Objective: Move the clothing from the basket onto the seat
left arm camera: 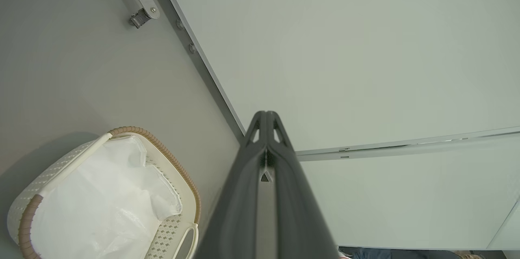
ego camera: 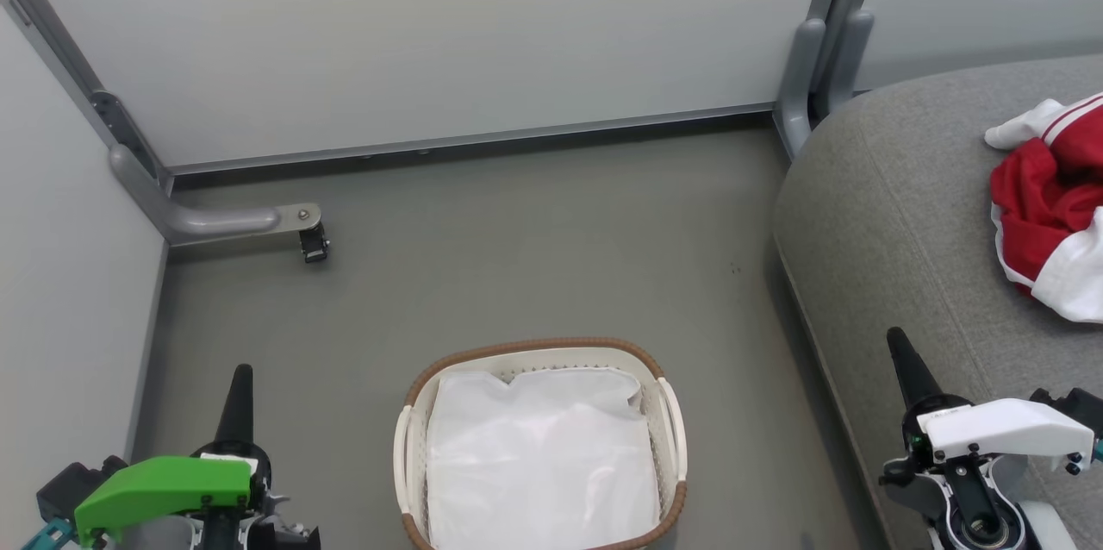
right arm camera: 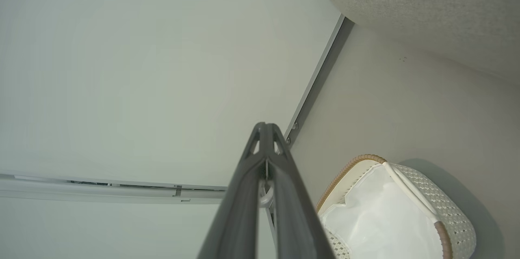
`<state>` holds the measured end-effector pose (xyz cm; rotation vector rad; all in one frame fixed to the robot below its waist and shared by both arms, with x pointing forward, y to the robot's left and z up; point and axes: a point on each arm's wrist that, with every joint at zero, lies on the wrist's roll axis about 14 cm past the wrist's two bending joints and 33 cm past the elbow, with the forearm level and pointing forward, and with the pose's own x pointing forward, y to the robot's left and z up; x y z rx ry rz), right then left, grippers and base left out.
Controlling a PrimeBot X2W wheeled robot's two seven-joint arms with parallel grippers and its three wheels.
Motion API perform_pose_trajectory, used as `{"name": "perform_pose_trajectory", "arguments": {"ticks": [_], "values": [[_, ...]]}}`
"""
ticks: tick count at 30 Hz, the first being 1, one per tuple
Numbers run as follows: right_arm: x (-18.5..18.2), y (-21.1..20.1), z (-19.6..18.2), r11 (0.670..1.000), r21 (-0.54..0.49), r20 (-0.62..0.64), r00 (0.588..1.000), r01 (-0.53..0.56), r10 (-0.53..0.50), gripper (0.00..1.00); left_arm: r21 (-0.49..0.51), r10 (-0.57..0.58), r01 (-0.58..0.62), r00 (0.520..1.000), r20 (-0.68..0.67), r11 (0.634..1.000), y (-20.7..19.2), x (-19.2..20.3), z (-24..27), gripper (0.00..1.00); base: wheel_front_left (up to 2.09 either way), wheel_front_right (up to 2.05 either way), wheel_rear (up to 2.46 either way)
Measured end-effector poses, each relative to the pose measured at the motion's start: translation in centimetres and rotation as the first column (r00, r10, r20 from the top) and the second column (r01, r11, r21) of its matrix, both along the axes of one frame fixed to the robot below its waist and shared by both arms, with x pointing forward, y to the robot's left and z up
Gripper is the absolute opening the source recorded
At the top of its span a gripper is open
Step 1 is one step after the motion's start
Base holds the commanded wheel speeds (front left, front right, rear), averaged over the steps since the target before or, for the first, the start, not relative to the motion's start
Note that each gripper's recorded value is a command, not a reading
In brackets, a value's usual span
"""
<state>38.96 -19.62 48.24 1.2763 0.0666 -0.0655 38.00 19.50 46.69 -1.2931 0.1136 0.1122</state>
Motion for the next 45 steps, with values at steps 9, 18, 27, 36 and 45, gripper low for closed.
{"name": "perform_pose_trajectory", "arguments": {"ticks": [9, 18, 27, 36, 45], "values": [[0.0, -0.1, 0.5, 0.997, 0.074, 0.018, 1.000, 0.003, -0.004, 0.00, -0.069, 0.003, -0.001, 0.999, 0.035, 0.998, 0.1, 0.3, 1.0, 0.00, 0.00, 0.00, 0.00], [0.0, -0.1, 1.1, 0.990, 0.143, 0.037, 0.999, -0.002, -0.004, 0.00, -0.134, 0.005, 0.003, 0.998, 0.060, 0.991, 0.1, 0.3, 1.6, 0.00, 0.00, 0.00, 0.00], [0.0, -0.2, 1.7, 0.978, 0.207, 0.056, 0.998, -0.002, -0.010, 0.00, -0.194, 0.009, 0.008, 0.996, 0.090, 0.981, 0.2, 0.6, 2.4, 0.00, 0.00, 0.00, 0.00], [0.0, -0.3, 2.3, 0.964, 0.264, 0.077, 0.997, -0.009, -0.011, 0.00, -0.249, 0.018, 0.011, 0.993, 0.115, 0.968, 0.3, 0.6, 3.1, 0.00, 0.00, 0.00, 0.00], [0.0, -0.3, 2.5, 0.956, 0.292, 0.087, 0.996, -0.014, -0.012, 0.00, -0.276, 0.022, 0.017, 0.991, 0.135, 0.961, 0.4, 0.7, 3.7, 0.00, 0.00, 0.00, 0.00]]}}
